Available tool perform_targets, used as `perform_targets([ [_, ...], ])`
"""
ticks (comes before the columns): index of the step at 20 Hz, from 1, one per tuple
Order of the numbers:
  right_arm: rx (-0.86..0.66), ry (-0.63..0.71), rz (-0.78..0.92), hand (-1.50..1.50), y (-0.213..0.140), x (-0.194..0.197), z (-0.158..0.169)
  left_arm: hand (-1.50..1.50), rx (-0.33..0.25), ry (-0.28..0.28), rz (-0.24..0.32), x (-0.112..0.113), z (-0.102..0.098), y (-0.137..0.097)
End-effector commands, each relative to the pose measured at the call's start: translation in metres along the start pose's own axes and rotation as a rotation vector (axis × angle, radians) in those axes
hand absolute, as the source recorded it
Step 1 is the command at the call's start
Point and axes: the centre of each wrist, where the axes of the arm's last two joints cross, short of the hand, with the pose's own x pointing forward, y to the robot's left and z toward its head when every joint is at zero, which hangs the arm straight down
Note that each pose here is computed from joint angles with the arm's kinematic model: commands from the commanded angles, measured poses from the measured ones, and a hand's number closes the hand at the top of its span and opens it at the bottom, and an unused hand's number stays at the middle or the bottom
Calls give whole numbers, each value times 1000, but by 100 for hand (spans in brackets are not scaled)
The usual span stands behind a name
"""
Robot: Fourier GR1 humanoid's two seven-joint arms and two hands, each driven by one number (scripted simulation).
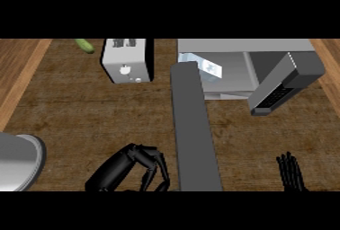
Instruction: Pick up the milk, place it into the microwave and close the microwave
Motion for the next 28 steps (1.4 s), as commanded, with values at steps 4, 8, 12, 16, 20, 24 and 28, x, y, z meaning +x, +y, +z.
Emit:
perform_targets([
  [4, 20, -71, -61, -150, -27, 20, 21, 150, -134, 29, -57, -25, -50, -39],
  [8, 66, -115, -75, -150, -15, 38, 24, 150, -193, 23, -145, -25, -71, -63],
  [12, 110, -151, -89, -150, -22, 50, 13, 150, -215, 87, -179, -45, -83, -92],
  [16, 184, -184, -139, -150, -23, 66, -1, 150, -215, 131, -137, -46, -95, -102],
  [20, 226, -256, -154, -150, -15, 85, -17, 150, -189, 168, -143, -56, -96, -114],
  [24, 267, -253, -189, -150, 0, 97, -16, 150, -58, 153, -71, -46, -113, -100],
  [28, 300, -275, -177, -150, 4, 110, -29, -150, 38, 68, -16, -36, -132, -83],
])
